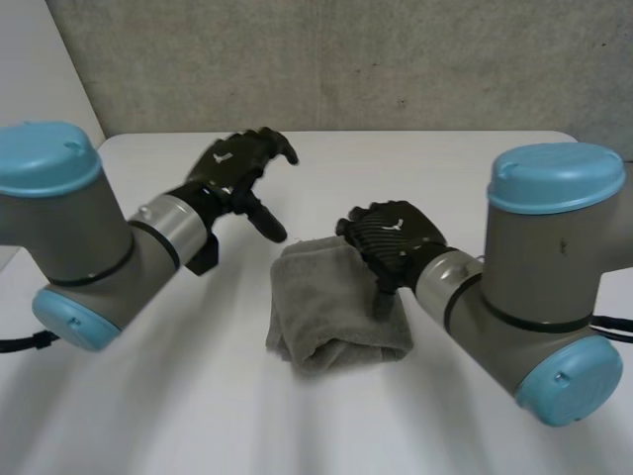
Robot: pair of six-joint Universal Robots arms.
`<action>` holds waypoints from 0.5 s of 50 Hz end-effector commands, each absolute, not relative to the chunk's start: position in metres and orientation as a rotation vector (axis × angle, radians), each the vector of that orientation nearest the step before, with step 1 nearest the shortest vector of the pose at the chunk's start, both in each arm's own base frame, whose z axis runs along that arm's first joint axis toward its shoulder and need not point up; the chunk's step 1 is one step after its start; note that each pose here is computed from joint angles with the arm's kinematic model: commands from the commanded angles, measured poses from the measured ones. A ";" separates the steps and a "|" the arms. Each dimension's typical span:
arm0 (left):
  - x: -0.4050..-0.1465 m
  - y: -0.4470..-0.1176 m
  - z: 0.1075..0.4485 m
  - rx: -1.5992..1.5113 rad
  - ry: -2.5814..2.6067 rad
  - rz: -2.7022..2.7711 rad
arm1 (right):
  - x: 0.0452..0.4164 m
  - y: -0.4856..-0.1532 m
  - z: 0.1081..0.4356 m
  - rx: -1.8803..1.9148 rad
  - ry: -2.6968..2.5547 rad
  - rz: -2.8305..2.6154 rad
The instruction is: Fold the towel.
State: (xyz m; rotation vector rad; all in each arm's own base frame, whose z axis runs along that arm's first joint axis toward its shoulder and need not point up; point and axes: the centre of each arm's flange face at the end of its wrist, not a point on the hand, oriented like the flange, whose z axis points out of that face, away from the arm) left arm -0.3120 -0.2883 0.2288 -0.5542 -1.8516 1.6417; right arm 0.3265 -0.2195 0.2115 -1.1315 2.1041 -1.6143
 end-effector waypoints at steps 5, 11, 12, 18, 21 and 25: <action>-0.326 -0.242 0.196 -0.627 -1.965 1.428 | 0.308 -0.245 0.191 -0.882 2.187 -1.450; -0.334 -0.224 0.167 -0.635 -2.046 1.347 | 0.307 -0.250 0.175 -0.791 2.225 -1.373; -0.334 -0.224 0.167 -0.635 -2.046 1.347 | 0.307 -0.250 0.175 -0.791 2.225 -1.373; -0.328 -0.230 0.138 -0.587 -2.190 1.367 | 0.308 -0.255 0.148 -0.749 2.247 -1.341; -0.326 -0.233 0.129 -0.570 -2.232 1.371 | 0.308 -0.256 0.137 -0.760 2.265 -1.328; -0.324 -0.235 0.124 -0.562 -2.254 1.368 | 0.308 -0.257 0.125 -0.763 2.291 -1.297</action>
